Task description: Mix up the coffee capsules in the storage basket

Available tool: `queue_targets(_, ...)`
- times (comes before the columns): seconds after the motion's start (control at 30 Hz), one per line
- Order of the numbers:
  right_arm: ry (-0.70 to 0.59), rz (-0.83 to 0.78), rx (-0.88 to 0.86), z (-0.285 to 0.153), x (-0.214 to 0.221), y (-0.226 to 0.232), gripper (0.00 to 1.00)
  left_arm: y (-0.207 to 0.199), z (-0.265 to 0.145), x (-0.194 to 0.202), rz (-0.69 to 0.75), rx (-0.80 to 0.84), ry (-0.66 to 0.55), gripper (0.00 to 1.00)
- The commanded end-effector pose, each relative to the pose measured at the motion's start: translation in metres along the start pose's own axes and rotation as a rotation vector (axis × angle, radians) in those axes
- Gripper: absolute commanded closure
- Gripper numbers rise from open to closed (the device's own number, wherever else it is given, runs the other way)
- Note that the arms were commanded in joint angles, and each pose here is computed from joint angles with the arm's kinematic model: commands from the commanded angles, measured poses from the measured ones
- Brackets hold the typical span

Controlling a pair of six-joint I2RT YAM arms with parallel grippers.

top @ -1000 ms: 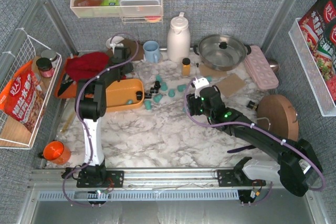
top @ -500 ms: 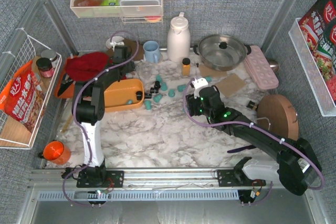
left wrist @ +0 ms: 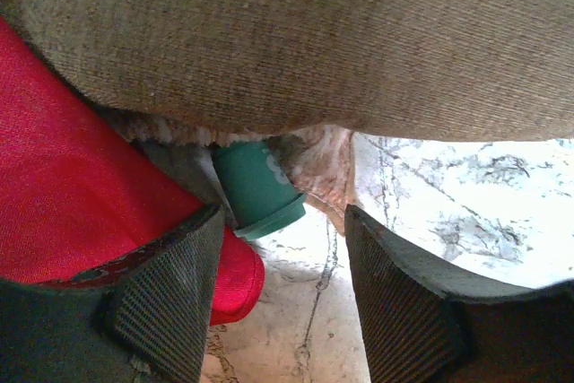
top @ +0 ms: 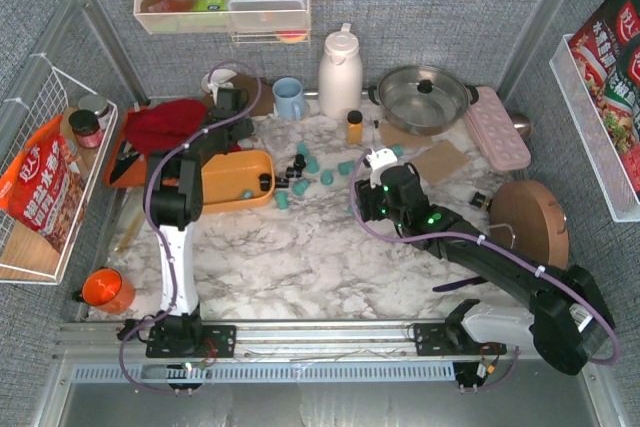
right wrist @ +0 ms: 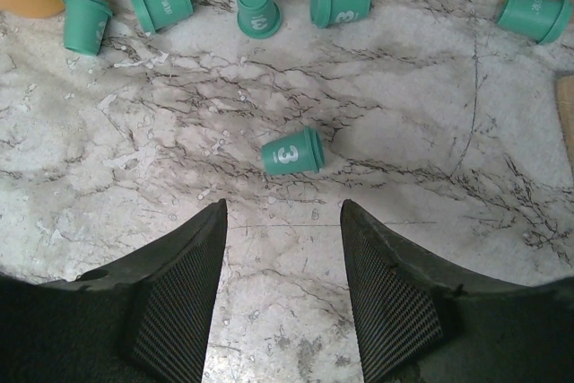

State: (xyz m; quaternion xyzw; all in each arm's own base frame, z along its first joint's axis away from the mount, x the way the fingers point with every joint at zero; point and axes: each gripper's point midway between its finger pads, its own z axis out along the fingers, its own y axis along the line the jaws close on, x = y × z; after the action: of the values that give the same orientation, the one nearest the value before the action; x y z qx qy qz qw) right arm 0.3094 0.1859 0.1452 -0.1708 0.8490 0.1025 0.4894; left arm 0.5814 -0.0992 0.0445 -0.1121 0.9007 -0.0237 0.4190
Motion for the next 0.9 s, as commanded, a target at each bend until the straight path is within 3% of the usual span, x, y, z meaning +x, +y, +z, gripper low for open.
queue_targets(0.0,-0.019,-0.003,0.003,0.000,-0.006,0.000,0.42,0.010,0.002,0.008,-0.015,-0.047,0.022,0.34)
queue_targets(0.53,-0.009,-0.007,0.002,0.003,-0.004,0.000,0.42,0.016,0.026,0.010,-0.029,-0.062,0.020,0.34)
queue_targets(0.87,-0.005,-0.010,0.003,0.003,-0.003,0.000,0.42,0.015,0.023,0.007,-0.018,-0.054,0.008,0.48)
